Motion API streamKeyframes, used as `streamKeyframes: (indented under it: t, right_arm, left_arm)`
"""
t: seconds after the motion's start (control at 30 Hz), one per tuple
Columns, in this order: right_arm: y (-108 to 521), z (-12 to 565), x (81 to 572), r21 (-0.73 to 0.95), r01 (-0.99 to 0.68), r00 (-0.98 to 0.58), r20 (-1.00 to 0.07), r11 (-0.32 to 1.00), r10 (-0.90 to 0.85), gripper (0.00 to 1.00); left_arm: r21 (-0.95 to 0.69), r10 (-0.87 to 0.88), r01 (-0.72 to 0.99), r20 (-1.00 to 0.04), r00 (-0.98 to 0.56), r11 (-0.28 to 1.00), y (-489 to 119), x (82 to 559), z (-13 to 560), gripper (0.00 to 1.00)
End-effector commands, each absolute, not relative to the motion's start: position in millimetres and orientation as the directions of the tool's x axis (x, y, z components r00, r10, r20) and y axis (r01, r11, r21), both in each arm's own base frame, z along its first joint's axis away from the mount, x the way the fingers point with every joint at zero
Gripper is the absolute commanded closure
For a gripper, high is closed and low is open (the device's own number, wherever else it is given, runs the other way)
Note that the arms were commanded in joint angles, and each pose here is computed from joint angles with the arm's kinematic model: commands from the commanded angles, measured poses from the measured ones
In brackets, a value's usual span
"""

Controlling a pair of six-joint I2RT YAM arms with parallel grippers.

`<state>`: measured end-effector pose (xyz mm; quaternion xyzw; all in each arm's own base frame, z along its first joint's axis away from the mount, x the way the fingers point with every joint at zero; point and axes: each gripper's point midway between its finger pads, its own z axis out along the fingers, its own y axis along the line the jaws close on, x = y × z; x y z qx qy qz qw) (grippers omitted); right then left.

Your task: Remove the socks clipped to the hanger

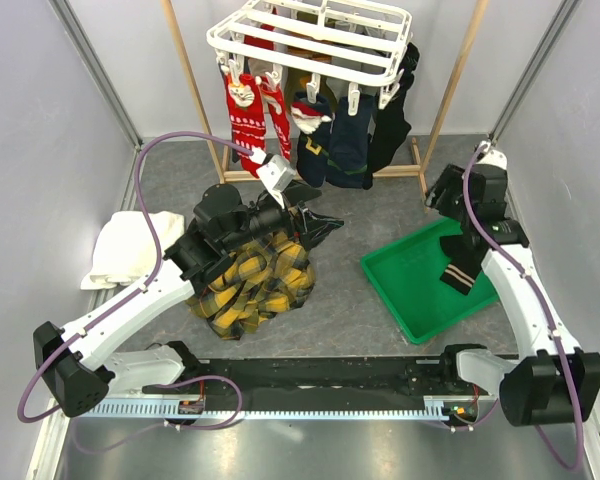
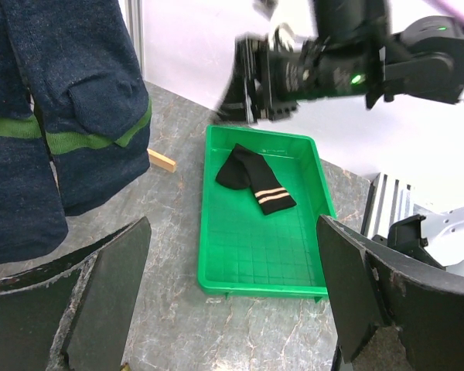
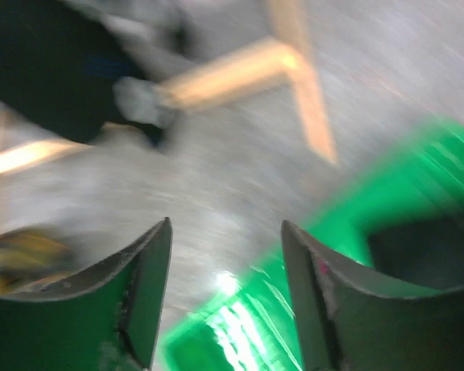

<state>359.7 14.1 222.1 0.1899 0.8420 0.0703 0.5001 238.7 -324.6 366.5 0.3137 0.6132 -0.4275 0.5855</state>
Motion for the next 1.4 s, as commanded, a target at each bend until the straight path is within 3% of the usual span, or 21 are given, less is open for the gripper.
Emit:
streamKeyframes:
  t: [0.0, 0.1, 0.27, 0.53, 0.7, 1.1, 1.37]
  right_arm:
    - [81.2, 324.5, 374.9, 0.362, -0.293, -0.152, -0.932, 0.885, 0.330, 0.30]
    - [86.5, 353.7, 376.8, 0.248, -0.390, 0.017, -0.961, 0.886, 0.277, 0.26]
    - [101.4, 381.1, 384.4, 0.114, -0.500, 0.137, -0.968, 0.858, 0.209, 0.14]
    - [120.5, 372.3, 418.2, 0.052, -0.598, 0.101, -0.985, 0.800, 0.140, 0.08]
    - [120.1, 373.1, 437.0, 0.004, -0.592, 0.156, -0.980, 0.806, 0.119, 0.04]
    - [123.6, 358.8, 472.9, 0.059, -0.598, 0.102, -0.984, 0.799, 0.148, 0.02]
    - [140.3, 350.6, 478.4, 0.104, -0.679, 0.057, -0.980, 0.727, 0.193, 0.02]
  left_arm:
    - [-0.111, -0.141, 0.896, -0.988, -0.055, 0.429, -321.2, 233.7, 382.3, 0.05]
    - [-0.113, -0.141, 0.898, -0.988, -0.057, 0.425, -321.9, 233.3, 381.3, 0.05]
    - [-0.115, -0.140, 0.902, -0.988, -0.061, 0.415, -323.4, 232.1, 380.1, 0.05]
    - [-0.111, -0.138, 0.901, -0.989, -0.058, 0.419, -323.4, 233.1, 379.5, 0.05]
    - [-0.109, -0.134, 0.901, -0.989, -0.057, 0.421, -323.5, 233.7, 378.2, 0.05]
    - [-0.108, -0.126, 0.901, -0.990, -0.060, 0.419, -325.1, 234.8, 374.9, 0.06]
    - [-0.112, -0.127, 0.909, -0.990, -0.066, 0.402, -326.7, 231.9, 375.8, 0.06]
